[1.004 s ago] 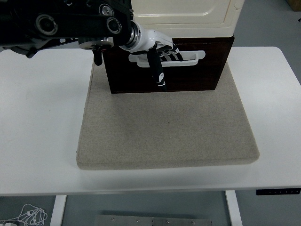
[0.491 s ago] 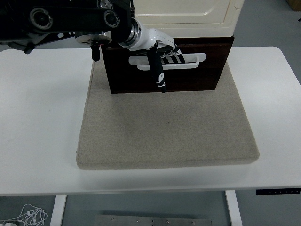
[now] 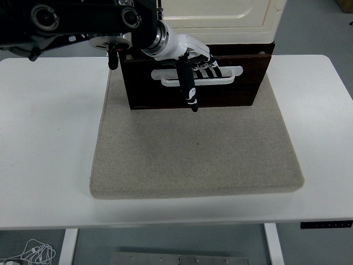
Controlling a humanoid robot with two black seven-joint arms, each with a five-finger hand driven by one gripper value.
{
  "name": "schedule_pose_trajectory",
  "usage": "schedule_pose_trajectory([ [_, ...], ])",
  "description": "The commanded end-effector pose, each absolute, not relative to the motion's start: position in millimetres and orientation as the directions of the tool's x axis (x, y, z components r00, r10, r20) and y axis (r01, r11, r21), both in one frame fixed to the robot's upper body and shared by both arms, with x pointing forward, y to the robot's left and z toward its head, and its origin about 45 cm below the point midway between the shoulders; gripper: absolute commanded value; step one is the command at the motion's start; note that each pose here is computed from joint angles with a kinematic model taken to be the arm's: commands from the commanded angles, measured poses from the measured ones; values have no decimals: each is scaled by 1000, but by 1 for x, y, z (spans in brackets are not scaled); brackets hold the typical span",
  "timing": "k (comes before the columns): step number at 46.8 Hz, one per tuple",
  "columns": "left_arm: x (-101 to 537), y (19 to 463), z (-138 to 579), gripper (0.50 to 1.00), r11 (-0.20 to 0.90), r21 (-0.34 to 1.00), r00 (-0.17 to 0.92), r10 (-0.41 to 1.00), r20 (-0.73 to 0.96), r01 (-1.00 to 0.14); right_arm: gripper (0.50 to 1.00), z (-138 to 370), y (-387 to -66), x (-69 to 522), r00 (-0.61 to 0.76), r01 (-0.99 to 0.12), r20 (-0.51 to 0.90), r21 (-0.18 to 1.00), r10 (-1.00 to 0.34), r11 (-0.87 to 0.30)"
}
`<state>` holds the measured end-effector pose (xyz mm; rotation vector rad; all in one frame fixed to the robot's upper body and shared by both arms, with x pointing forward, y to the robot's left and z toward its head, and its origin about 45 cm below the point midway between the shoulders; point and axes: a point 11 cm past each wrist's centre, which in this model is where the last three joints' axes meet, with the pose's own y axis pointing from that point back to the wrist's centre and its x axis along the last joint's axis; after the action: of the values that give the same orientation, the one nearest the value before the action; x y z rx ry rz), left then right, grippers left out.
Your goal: Open the drawer under the combination cabinet
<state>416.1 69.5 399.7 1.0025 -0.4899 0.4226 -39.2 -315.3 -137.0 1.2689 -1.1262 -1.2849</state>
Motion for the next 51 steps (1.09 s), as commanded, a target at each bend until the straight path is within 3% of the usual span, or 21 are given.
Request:
schedule_pose_trajectory([
  [1, 414, 68, 400, 1000, 480, 693, 819, 103, 564, -538, 926, -137, -315, -39, 15, 30, -101, 994, -995, -101],
  [51, 416, 68, 403, 1000, 481, 688, 816, 108, 568, -543, 926, -137, -315, -39, 15, 30, -101, 994, -995, -101],
])
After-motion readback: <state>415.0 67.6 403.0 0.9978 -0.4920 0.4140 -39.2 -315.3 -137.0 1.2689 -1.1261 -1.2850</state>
